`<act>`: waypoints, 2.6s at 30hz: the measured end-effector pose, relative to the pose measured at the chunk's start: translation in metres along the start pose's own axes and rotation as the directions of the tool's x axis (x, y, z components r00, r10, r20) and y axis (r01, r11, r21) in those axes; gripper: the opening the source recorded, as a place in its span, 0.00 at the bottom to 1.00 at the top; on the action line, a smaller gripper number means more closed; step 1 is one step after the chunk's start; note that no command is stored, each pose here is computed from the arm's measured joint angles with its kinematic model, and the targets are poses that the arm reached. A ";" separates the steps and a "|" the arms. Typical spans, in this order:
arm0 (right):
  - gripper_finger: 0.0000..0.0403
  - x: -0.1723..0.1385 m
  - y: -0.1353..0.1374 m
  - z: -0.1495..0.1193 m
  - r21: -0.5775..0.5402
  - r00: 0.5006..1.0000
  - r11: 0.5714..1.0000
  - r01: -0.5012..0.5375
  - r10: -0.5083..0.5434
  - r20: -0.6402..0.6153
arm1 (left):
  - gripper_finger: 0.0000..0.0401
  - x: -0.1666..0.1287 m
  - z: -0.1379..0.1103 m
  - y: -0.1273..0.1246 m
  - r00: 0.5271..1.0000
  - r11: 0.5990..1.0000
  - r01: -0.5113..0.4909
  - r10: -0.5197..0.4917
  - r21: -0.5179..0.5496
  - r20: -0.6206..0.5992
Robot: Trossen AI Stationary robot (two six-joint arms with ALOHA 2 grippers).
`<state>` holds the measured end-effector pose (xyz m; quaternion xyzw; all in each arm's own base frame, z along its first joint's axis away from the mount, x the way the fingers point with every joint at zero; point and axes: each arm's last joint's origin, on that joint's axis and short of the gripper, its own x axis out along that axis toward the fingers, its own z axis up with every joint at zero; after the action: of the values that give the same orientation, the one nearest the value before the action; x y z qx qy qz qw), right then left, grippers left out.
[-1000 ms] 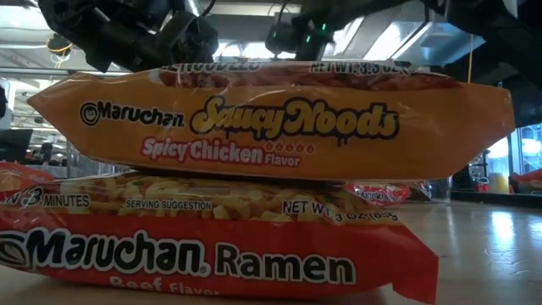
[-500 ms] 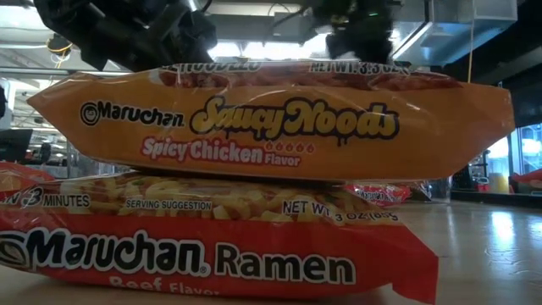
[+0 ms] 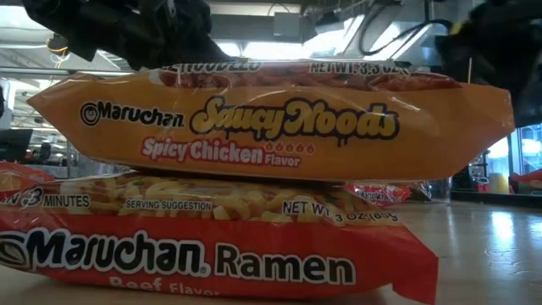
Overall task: Sort Maruchan noodles
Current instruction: Put the orange noodle pack into the middle transparent bin
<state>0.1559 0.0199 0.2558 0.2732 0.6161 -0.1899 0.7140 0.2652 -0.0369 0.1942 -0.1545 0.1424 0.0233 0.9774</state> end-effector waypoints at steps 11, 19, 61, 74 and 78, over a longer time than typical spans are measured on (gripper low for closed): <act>0.41 0.042 0.009 -0.048 0.028 0.985 0.986 -0.162 0.164 -0.059 | 0.41 0.000 -0.005 -0.015 0.998 0.999 -0.041 0.041 0.003 0.054; 0.41 0.056 0.013 -0.056 0.080 0.983 0.989 -0.122 0.132 -0.128 | 0.41 0.014 -0.018 -0.015 0.998 0.999 -0.035 0.035 0.006 0.044; 0.41 0.059 0.028 -0.028 -0.208 0.921 0.956 -0.206 0.261 0.290 | 0.41 0.082 -0.003 -0.042 0.997 0.997 0.073 -0.073 -0.002 0.018; 0.41 0.103 -0.008 -0.052 0.002 0.863 0.916 -0.401 0.377 0.335 | 0.41 0.188 -0.007 -0.064 0.983 0.987 0.156 -0.153 0.026 -0.097; 0.46 0.108 -0.005 -0.052 -0.020 0.823 0.878 -0.478 0.456 0.339 | 0.41 0.209 -0.022 -0.064 0.977 0.985 0.172 -0.170 0.002 -0.129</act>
<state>0.1312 0.0554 0.1444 0.4029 0.3937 -0.0731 0.8230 0.4649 -0.1038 0.1332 -0.1606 0.1913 -0.0720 0.9656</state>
